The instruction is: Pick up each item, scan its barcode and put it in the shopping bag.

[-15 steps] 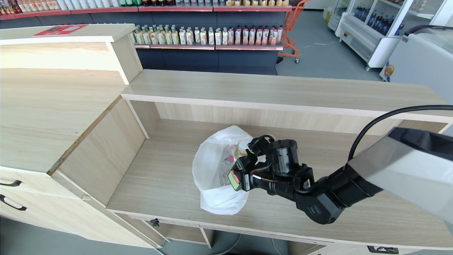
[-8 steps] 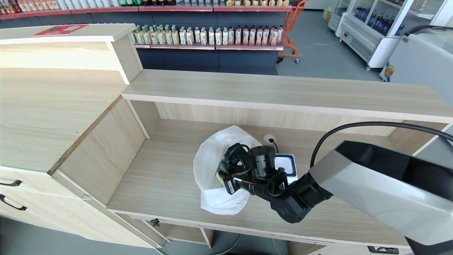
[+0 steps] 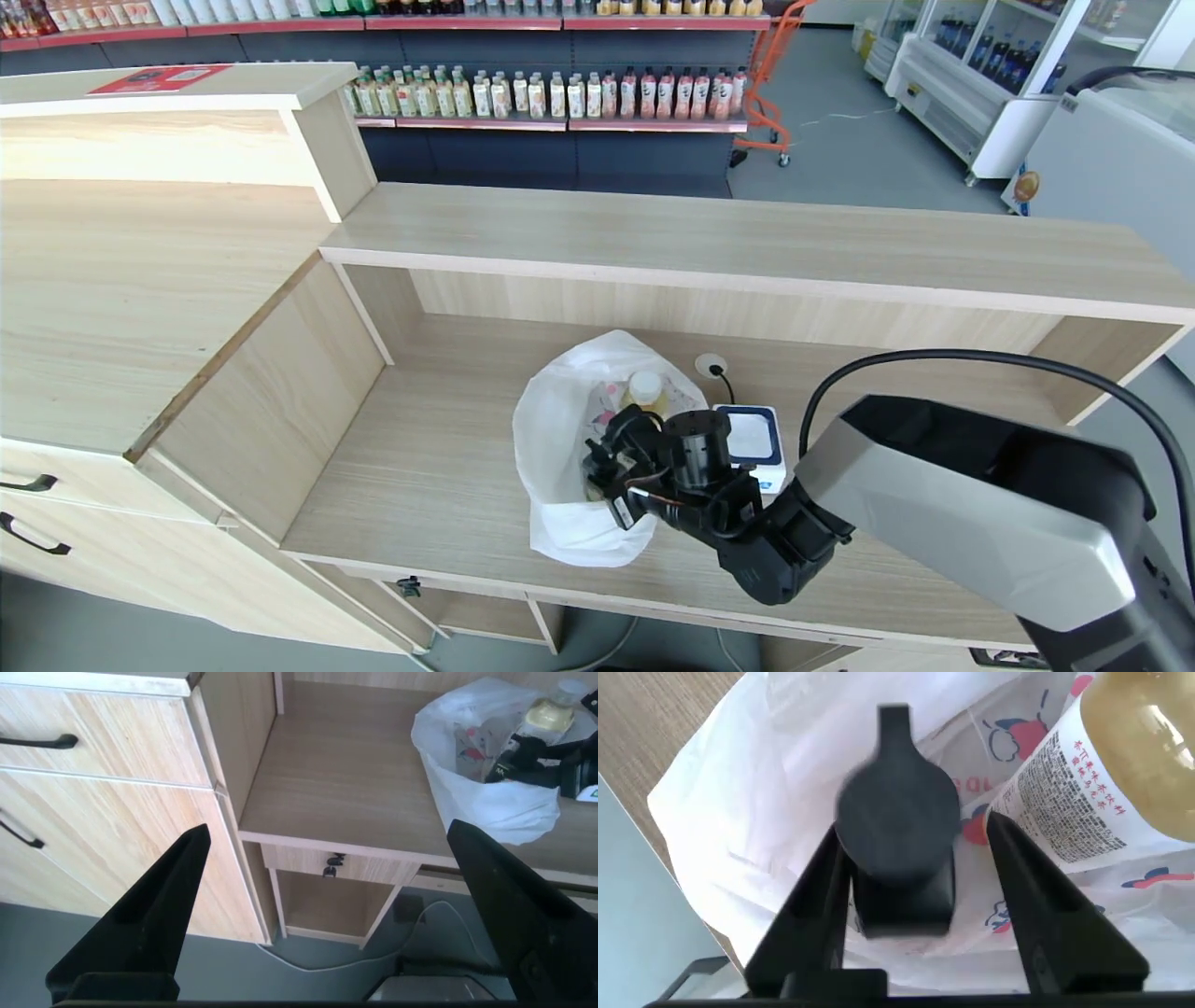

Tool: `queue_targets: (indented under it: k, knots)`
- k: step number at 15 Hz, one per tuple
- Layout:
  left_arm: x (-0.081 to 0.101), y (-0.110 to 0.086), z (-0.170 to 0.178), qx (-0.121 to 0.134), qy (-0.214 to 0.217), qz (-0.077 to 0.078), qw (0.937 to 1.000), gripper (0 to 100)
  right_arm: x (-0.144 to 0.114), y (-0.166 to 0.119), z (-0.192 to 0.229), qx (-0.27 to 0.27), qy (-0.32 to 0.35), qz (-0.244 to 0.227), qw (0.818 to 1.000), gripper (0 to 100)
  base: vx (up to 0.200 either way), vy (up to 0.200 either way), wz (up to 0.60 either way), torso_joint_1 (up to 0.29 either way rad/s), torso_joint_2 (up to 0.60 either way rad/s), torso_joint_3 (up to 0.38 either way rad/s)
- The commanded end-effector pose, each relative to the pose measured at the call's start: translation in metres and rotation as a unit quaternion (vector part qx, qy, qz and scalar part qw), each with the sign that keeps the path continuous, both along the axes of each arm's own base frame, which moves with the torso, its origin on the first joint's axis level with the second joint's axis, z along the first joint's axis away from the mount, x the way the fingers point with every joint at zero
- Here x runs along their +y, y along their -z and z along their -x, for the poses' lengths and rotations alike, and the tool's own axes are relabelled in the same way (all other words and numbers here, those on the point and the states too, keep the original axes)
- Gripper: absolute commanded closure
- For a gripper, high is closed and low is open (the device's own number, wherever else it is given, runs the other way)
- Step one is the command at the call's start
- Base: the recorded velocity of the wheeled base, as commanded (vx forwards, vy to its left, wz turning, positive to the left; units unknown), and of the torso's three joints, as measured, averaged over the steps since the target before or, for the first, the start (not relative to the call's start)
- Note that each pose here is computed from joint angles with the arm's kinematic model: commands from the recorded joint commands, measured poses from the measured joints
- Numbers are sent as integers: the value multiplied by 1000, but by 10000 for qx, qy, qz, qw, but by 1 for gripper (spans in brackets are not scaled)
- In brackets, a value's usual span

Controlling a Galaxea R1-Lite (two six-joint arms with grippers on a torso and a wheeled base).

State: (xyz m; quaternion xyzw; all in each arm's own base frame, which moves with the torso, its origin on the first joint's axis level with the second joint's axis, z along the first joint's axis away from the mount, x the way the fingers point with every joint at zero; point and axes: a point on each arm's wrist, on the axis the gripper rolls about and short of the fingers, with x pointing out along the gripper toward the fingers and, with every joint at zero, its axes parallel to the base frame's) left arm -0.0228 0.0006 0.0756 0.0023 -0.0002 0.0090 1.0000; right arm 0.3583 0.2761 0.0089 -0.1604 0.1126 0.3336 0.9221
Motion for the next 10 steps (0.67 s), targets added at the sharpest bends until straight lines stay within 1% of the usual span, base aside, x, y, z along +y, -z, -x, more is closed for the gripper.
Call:
queue_targets:
  k: [1,2,3,4,6,7,8,9,10]
  knots:
    - [0,0,0,10,-2,0,10000,0,-2,5,0,68,36,-33,10000,0,0,0,0,0,0,0]
    - [0,0,0,10,-2,0,10000,0,-5,2,0,138,98,-126,9998,0,0,0,0,0,0,0]
    - [0,0,0,2,-2,0,10000,0,-8,-9,3,249,185,-384,9988,0,0,0,0,0,0,0]
    - [0,0,0,10,-2,0,10000,0,-14,-23,9,478,331,-759,9954,0,0,0,0,0,0,0]
    - [0,0,0,10,-2,0,10000,0,-31,-62,28,1022,633,-1654,9789,0,0,0,0,0,0,0]
    - [0,0,0,10,-2,0,10000,0,-40,-76,38,1238,702,-1873,9719,0,0,0,0,0,0,0]
    - [0,0,0,10,-2,0,10000,0,-60,-96,58,1576,799,-2104,9615,0,0,0,0,0,0,0]
    - [0,0,0,2,-2,0,10000,0,-80,-113,77,1731,848,-2244,9552,0,0,0,0,0,0,0]
    - [0,0,0,10,-2,0,10000,0,-96,-126,94,1745,858,-2346,9525,0,0,0,0,0,0,0]
